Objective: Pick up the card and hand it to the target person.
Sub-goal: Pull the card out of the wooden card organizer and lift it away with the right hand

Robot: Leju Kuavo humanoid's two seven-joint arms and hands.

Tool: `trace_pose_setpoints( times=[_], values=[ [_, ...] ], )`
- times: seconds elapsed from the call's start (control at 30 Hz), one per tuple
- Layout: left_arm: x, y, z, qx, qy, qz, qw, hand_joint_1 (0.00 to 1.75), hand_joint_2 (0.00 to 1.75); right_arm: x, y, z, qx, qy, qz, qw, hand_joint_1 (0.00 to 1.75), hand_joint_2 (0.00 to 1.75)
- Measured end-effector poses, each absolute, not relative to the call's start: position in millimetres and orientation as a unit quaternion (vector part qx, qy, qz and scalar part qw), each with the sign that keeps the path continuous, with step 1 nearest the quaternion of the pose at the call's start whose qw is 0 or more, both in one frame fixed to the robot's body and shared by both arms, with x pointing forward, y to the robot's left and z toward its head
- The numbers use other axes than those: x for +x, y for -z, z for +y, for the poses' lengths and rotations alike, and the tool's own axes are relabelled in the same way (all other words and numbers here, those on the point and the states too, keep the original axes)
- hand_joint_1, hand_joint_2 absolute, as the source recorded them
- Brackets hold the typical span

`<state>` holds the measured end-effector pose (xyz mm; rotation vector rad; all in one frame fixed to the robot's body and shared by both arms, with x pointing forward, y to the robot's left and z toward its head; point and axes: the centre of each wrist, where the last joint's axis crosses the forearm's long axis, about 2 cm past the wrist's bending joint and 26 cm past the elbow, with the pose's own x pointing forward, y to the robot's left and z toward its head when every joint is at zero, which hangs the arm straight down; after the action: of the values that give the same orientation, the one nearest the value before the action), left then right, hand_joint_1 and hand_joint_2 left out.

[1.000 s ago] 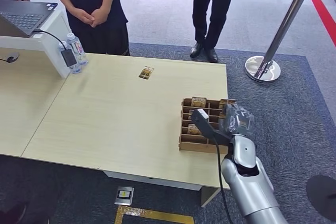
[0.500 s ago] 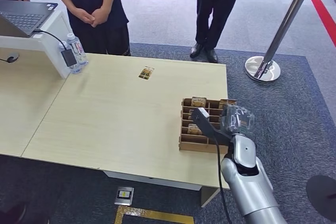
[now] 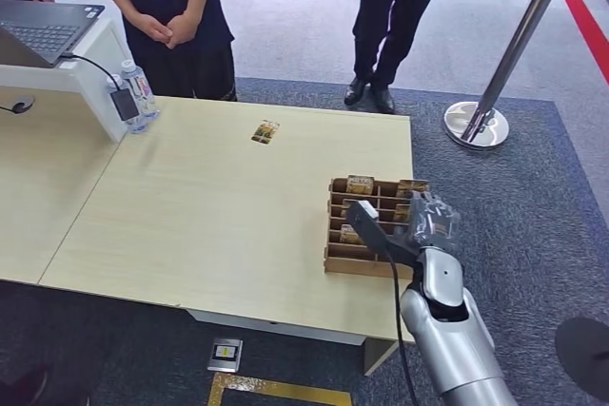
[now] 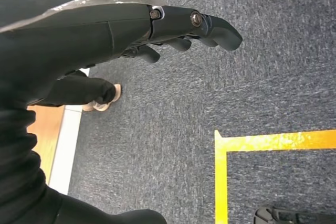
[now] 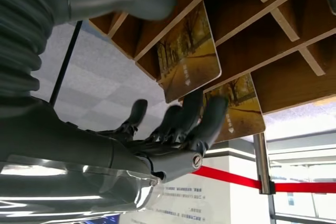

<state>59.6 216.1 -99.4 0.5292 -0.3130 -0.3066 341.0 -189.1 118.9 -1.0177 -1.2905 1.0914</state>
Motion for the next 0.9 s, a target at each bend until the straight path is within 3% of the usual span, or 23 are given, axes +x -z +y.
trace_pose_setpoints(
  times=[0.17,0.73,0.9],
  values=[
    [59.6,99.4,216.1,0.26,0.15,-0.153,0.942,0.0,1.75,341.0,-119.0,-189.1,-0.43,-0.461,-0.546,0.552,0.44,1.75],
    [59.5,99.4,216.1,0.259,0.148,-0.153,0.942,0.0,1.75,341.1,-117.0,-189.1,-0.428,-0.465,-0.544,0.552,0.8,1.75],
    [59.5,99.4,216.0,0.257,0.148,-0.152,0.943,0.0,1.75,341.5,-116.6,-189.2,-0.427,-0.467,-0.544,0.551,0.99,1.75]
  ],
)
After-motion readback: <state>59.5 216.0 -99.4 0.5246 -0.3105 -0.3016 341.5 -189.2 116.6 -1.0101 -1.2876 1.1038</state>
